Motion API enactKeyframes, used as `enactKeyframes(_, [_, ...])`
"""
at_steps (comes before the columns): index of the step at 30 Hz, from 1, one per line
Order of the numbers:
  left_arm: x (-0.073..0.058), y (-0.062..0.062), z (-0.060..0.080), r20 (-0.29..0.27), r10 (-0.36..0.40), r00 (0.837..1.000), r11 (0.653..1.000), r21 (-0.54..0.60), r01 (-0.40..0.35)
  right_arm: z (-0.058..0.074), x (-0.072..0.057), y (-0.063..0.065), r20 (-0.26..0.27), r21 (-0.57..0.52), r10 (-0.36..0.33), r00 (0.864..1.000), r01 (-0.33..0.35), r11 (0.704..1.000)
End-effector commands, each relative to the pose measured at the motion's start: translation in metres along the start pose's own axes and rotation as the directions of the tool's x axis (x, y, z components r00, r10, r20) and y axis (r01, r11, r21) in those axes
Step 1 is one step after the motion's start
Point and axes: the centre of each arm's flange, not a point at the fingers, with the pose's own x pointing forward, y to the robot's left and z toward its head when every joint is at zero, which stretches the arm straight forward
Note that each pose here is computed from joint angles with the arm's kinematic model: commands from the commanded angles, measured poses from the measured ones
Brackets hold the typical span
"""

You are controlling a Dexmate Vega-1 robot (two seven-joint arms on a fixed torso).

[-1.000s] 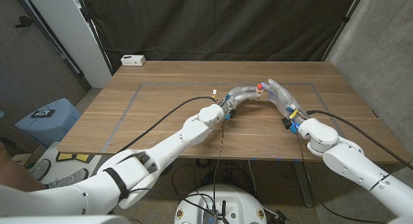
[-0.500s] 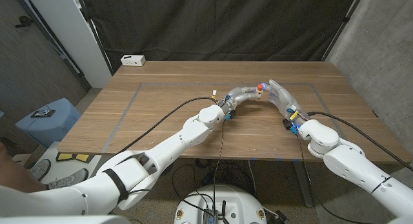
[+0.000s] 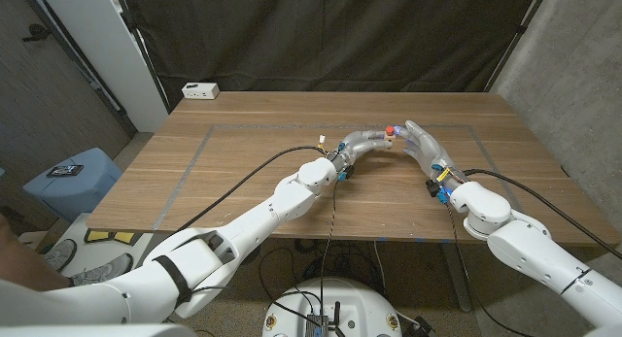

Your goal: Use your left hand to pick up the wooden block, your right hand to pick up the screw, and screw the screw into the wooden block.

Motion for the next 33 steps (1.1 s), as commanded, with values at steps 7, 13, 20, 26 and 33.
enactKeyframes(7, [0.0009, 0.0006, -0.0011, -0.004, -0.001, 1.000, 1.000, -0.003, 0.001, 0.0005, -0.0063, 0.0027, -0.009, -0.006, 0.000, 1.000, 0.000, 1.000])
enactKeyframes(13, [0.0014, 0.0006, -0.0011, -0.004, -0.001, 1.000, 1.000, -0.003, 0.001, 0.0009, -0.0068, 0.0041, -0.007, -0.005, 0.012, 1.000, -0.012, 1.000])
enactKeyframes(20, [0.0024, 0.0002, -0.0012, -0.003, -0.001, 1.000, 1.000, -0.004, 0.001, 0.0000, -0.0058, 0.0074, -0.004, 0.000, 0.028, 1.000, -0.028, 1.000])
enactKeyframes(26, [0.0026, 0.0002, -0.0011, -0.003, 0.000, 1.000, 1.000, -0.004, 0.000, -0.0010, -0.0039, 0.0095, 0.001, 0.008, 0.034, 0.999, -0.034, 0.999])
enactKeyframes(33, [0.0024, -0.0001, -0.0014, -0.003, 0.002, 1.000, 1.000, -0.004, -0.002, -0.0025, -0.0015, 0.0118, 0.005, 0.018, 0.035, 0.999, -0.035, 0.999])
